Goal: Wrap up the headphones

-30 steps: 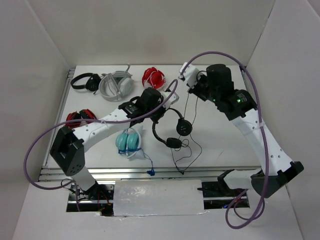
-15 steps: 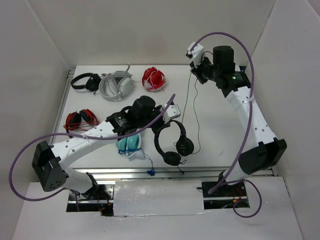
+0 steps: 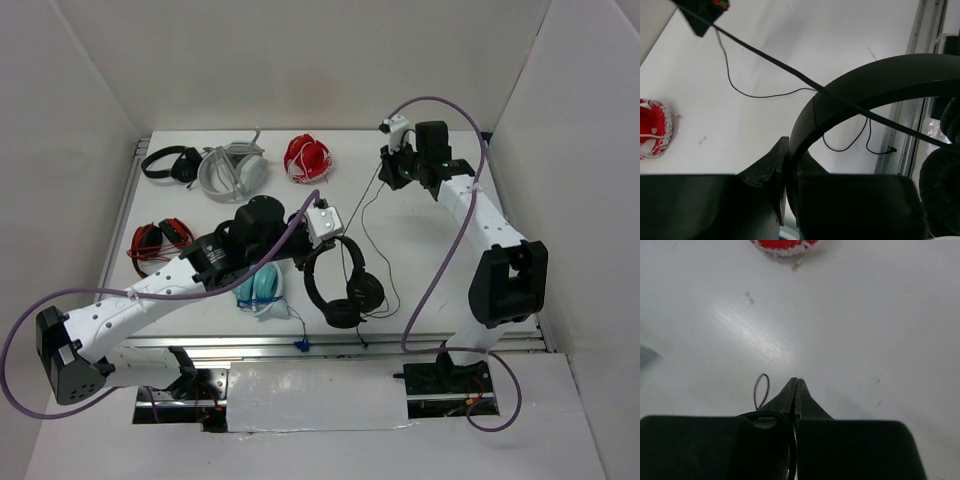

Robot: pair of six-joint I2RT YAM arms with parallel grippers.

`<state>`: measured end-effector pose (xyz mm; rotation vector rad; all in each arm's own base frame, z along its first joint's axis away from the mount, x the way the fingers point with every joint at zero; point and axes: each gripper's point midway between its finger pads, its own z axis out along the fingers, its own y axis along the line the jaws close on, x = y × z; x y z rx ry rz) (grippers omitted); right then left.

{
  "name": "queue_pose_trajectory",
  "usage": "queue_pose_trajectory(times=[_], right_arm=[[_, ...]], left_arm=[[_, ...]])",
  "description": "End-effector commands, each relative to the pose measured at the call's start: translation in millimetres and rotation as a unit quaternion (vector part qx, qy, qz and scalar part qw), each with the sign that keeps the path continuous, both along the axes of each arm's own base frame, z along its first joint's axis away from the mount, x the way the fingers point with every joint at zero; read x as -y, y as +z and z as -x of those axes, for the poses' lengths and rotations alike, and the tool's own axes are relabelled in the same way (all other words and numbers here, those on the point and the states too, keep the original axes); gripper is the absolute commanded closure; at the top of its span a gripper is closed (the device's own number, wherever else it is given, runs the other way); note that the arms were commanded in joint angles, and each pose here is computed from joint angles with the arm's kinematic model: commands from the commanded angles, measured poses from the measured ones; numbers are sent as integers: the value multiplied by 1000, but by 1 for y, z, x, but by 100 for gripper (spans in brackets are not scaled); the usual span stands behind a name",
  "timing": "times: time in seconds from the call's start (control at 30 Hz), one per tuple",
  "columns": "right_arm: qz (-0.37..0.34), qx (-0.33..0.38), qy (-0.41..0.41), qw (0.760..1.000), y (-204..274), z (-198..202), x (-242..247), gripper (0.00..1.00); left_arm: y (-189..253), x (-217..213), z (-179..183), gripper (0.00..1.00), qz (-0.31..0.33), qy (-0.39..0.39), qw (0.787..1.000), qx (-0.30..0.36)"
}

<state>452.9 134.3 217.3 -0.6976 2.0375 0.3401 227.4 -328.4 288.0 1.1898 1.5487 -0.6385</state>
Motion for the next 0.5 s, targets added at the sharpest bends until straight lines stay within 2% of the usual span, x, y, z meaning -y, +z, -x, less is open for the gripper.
queue_pose_trajectory(times=[0.0, 0.1, 0.17, 0.3, 0.4, 0.47], right_arm=[[-79, 56, -66, 993, 37, -18, 26, 100], [-90, 46, -98, 990, 30, -9, 36, 100], [-105, 67, -116, 985, 39, -2, 40, 100], [-152, 57, -147, 976, 22, 21, 40, 100], [-195, 32, -98, 975, 12, 49, 7, 100], [-208, 16, -80, 975, -2, 66, -10, 100]], left_arm=[[35, 1, -6, 100, 51, 32, 998, 14], [40, -5, -24, 100, 62, 92, 994, 1], [41, -7, -32, 100, 71, 117, 990, -16], [53, -25, -66, 100, 101, 234, 966, -38], [62, -30, -82, 100, 119, 290, 948, -53], [71, -26, -84, 100, 132, 291, 946, -59]])
